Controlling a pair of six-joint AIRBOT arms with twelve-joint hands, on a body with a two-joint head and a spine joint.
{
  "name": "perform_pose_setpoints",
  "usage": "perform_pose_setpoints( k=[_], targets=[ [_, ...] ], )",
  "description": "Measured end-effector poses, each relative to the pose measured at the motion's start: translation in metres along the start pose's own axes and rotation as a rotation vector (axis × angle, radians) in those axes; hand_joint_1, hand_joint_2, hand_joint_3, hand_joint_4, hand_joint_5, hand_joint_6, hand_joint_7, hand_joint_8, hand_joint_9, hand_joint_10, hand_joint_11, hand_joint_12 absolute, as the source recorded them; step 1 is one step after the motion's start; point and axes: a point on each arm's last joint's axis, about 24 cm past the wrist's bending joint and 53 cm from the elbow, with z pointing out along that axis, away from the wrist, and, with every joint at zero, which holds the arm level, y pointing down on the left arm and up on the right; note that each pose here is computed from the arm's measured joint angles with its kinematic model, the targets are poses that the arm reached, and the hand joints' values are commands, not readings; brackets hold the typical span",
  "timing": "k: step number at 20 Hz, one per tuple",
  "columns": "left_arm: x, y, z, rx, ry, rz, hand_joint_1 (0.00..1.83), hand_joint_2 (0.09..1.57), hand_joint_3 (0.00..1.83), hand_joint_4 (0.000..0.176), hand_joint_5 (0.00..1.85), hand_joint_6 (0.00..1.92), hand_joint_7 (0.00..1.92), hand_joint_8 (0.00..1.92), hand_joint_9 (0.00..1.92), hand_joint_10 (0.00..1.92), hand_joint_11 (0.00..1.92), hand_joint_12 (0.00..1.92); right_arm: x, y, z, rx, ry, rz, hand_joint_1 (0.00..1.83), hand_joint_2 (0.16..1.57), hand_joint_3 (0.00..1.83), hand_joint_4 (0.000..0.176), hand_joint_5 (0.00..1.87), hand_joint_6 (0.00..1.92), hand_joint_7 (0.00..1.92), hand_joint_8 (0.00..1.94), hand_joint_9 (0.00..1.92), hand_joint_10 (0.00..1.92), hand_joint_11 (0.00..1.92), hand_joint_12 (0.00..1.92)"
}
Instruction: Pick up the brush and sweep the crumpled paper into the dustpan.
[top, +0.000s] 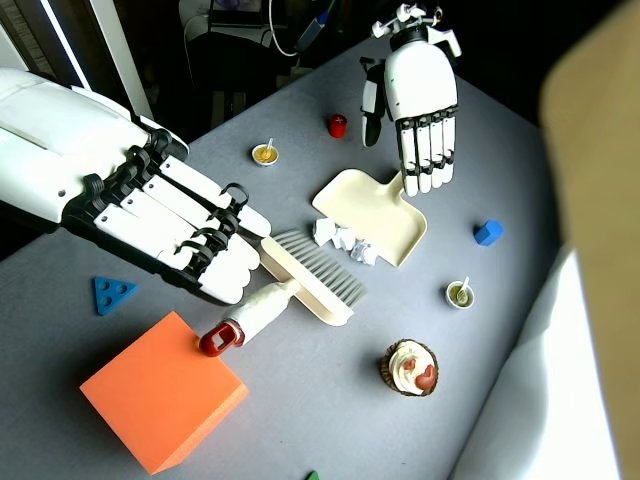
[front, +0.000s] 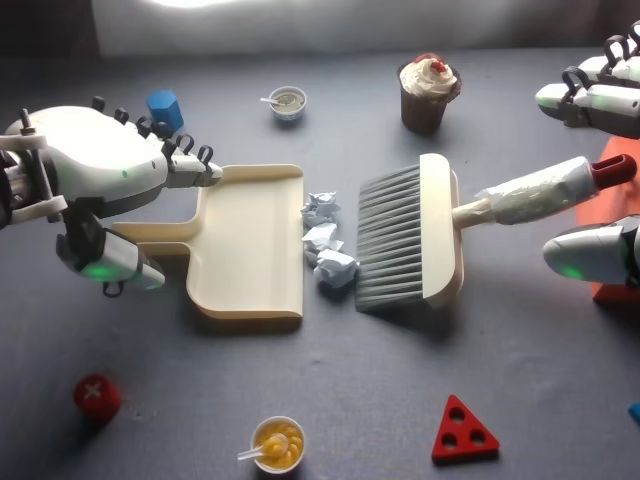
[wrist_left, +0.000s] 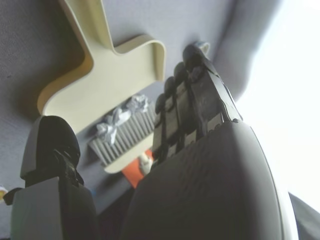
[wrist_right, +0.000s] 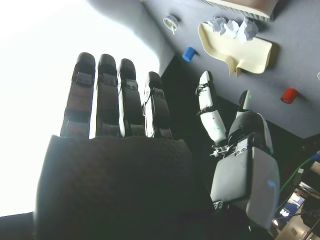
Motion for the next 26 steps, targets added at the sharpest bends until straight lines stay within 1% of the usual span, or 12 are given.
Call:
perform_pose_setpoints(
  k=[2, 6, 7, 9, 11, 14, 16, 18, 21, 24, 26],
  targets=[
    [-0.001, 0.004, 0.001, -0.017, -0.004, 0.004, 0.78, 1.11, 0.01, 0.0, 0.25, 0.01, 0.29, 0.0, 0.27, 0.0, 0.31, 0.01, 0.0, 0.0, 0.0, -0.002, 0.001, 0.0, 0.0, 0.98, 0.01, 0.0, 0.15, 0.01, 0.19, 0.01, 0.2, 0.01, 0.17, 0.03],
    [-0.005, 0.015, 0.005, -0.054, -0.018, 0.02, 0.74, 1.13, 0.01, 0.0, 0.31, 0.01, 0.34, 0.01, 0.32, 0.01, 0.33, 0.02, 0.0, 0.0, 0.0, -0.001, 0.001, 0.0, 0.0, 0.99, 0.01, 0.0, 0.13, 0.0, 0.16, 0.0, 0.16, 0.0, 0.14, 0.01],
    [-0.005, 0.016, 0.007, -0.062, -0.02, 0.023, 0.77, 1.13, 0.0, 0.0, 0.34, 0.02, 0.37, 0.01, 0.34, 0.01, 0.36, 0.03, 0.0, 0.0, 0.0, -0.001, 0.001, 0.0, 0.0, 1.0, 0.01, 0.0, 0.14, 0.0, 0.17, 0.0, 0.17, 0.0, 0.15, 0.01],
    [-0.004, 0.018, 0.009, -0.074, -0.017, 0.022, 0.78, 1.13, 0.0, 0.0, 0.38, 0.01, 0.42, 0.01, 0.39, 0.01, 0.39, 0.03, 0.0, 0.0, 0.0, -0.001, 0.001, 0.0, 0.0, 1.0, 0.01, 0.0, 0.13, 0.0, 0.17, 0.0, 0.17, 0.0, 0.16, 0.02],
    [-0.002, 0.019, 0.012, -0.085, -0.016, 0.013, 0.8, 1.12, 0.0, 0.0, 0.45, 0.01, 0.48, 0.01, 0.45, 0.01, 0.44, 0.04, 0.0, 0.0, 0.0, -0.001, 0.001, 0.0, 0.0, 0.99, 0.0, 0.0, 0.13, 0.0, 0.16, 0.0, 0.16, 0.0, 0.15, 0.01],
    [0.001, 0.022, 0.015, -0.102, -0.017, -0.01, 0.82, 1.12, 0.0, 0.0, 0.47, 0.01, 0.51, 0.01, 0.48, 0.01, 0.45, 0.04, 0.0, 0.0, 0.0, -0.001, 0.001, 0.0, 0.0, 0.99, 0.0, 0.0, 0.13, 0.01, 0.16, 0.0, 0.17, 0.01, 0.16, 0.01],
    [0.006, 0.025, 0.015, -0.113, -0.011, -0.021, 0.82, 1.12, 0.0, 0.0, 0.52, 0.01, 0.56, 0.01, 0.53, 0.01, 0.5, 0.06, 0.0, 0.0, 0.0, -0.001, 0.001, -0.001, 0.0, 1.0, 0.01, 0.0, 0.13, 0.0, 0.16, 0.0, 0.16, 0.0, 0.15, 0.01],
    [0.008, 0.026, 0.017, -0.124, -0.015, -0.03, 0.85, 1.11, 0.0, 0.0, 0.55, 0.01, 0.58, 0.01, 0.55, 0.01, 0.51, 0.06, 0.0, 0.0, 0.0, -0.001, 0.001, 0.0, 0.0, 1.0, 0.0, 0.0, 0.14, 0.01, 0.18, 0.01, 0.18, 0.01, 0.17, 0.01],
    [0.011, 0.026, 0.018, -0.127, -0.012, -0.03, 0.82, 1.12, 0.0, 0.0, 0.56, 0.01, 0.58, 0.0, 0.54, 0.0, 0.51, 0.05, 0.0, 0.0, 0.0, -0.001, 0.001, 0.0, 0.0, 1.01, 0.01, 0.0, 0.16, 0.01, 0.18, 0.01, 0.18, 0.01, 0.17, 0.01],
    [0.011, 0.033, 0.019, -0.145, -0.017, -0.034, 0.82, 1.12, 0.0, 0.0, 0.56, 0.01, 0.59, 0.0, 0.55, 0.0, 0.5, 0.05, 0.0, 0.0, 0.0, -0.001, 0.001, 0.0, 0.0, 1.01, 0.0, 0.0, 0.15, 0.0, 0.17, 0.0, 0.17, 0.0, 0.16, 0.01],
    [0.012, 0.036, 0.02, -0.154, -0.016, -0.045, 0.81, 1.13, 0.0, 0.0, 0.57, 0.0, 0.59, 0.0, 0.55, 0.0, 0.5, 0.05, 0.0, 0.0, 0.0, -0.001, 0.001, -0.001, 0.0, 1.01, 0.0, 0.0, 0.13, 0.0, 0.15, 0.0, 0.16, 0.0, 0.14, 0.0]
  ],
)
